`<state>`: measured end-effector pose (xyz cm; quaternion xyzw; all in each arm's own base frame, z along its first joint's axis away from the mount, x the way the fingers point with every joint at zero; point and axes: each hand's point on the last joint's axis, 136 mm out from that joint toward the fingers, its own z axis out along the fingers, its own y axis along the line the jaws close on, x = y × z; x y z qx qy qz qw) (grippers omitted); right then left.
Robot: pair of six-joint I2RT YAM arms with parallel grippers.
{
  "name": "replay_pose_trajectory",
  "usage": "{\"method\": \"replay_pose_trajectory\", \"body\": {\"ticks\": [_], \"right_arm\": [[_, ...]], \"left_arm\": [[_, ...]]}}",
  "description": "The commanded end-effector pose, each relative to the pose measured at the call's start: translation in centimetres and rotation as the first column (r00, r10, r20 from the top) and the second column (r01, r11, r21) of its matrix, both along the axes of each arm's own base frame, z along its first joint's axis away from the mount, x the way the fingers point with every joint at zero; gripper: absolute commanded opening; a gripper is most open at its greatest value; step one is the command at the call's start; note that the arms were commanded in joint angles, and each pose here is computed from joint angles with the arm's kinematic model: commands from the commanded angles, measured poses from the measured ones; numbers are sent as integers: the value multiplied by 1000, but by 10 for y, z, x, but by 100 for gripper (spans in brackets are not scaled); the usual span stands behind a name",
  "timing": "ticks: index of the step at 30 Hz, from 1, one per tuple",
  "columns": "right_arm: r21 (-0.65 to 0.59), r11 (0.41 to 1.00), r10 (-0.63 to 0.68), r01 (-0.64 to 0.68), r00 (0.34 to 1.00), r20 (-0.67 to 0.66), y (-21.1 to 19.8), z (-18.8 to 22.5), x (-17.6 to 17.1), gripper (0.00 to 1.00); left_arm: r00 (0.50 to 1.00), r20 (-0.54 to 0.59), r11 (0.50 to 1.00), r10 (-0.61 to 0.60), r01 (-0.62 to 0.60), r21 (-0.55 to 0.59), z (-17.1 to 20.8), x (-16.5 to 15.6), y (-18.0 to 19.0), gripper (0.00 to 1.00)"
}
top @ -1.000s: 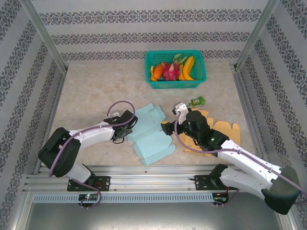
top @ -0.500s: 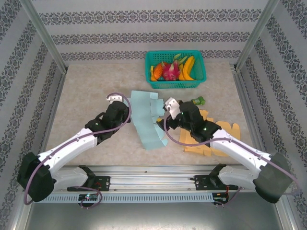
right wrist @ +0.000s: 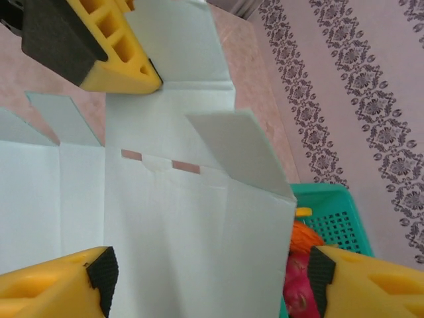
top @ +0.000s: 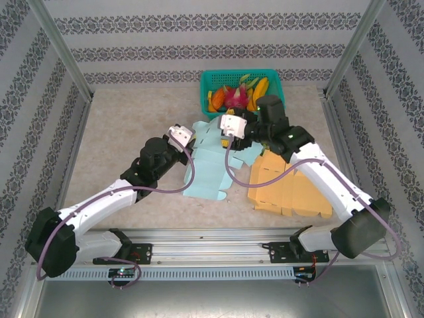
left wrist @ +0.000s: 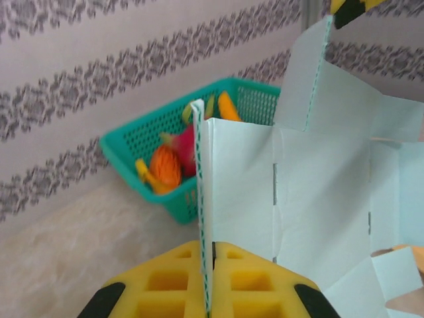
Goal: Fold the paper box
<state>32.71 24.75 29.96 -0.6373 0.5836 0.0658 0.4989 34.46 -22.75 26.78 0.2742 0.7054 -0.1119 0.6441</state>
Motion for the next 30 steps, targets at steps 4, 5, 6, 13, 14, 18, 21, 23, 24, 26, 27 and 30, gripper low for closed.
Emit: {"method": "replay_pose_trajectory", "body": {"ticks": [4, 5, 6, 13, 14, 18, 21, 23, 24, 26, 27, 30], "right_arm": [[-106, 989, 105, -105, 994, -6, -9, 15, -8, 69], [-114, 989, 92, -93, 996, -11, -11, 16, -4, 66], [-121, 990, 76, -78, 997, -22, -13, 17, 1, 62], [-209, 976, 34, -61, 991, -129, -18, -4, 13, 56], [-213, 975, 27, -54, 991, -129, -19, -7, 16, 56], [-223, 974, -7, -28, 987, -158, -28, -17, 23, 55], [-237, 971, -23, -23, 982, -188, -35, -25, 23, 53], [-254, 967, -25, -27, 980, -199, -40, -29, 21, 47], [-258, 966, -27, -28, 979, -204, -42, -30, 20, 46], [-269, 963, -31, -31, 974, -223, -46, -33, 18, 44], [-273, 961, -32, -33, 973, -230, -47, -34, 17, 43], [-284, 958, -37, -38, 966, -256, -51, -38, 15, 40]], "left_arm": [[980, 162, 993, -114, 116, -4, 20, -1, -15, 0], [979, 170, 993, -115, 117, -6, 19, -2, -15, 0], [978, 182, 994, -105, 108, -7, 19, -2, -12, 0], [976, 208, 998, -69, 71, 0, 17, -3, -4, 0], [976, 210, 998, -65, 67, -5, 17, -3, -3, 0], [974, 218, 998, -59, 65, -21, 18, -4, -2, 0], [975, 218, 999, -47, 52, -15, 18, -3, 0, 0], [973, 225, 999, -40, 44, -15, 20, -3, 1, 0], [973, 226, 999, -39, 44, -15, 20, -3, 1, 0], [973, 229, 999, -38, 43, -18, 21, -3, 2, 0], [972, 230, 999, -37, 43, -21, 22, -3, 2, 0], [972, 232, 999, -38, 44, -24, 23, -4, 2, 0]]}}
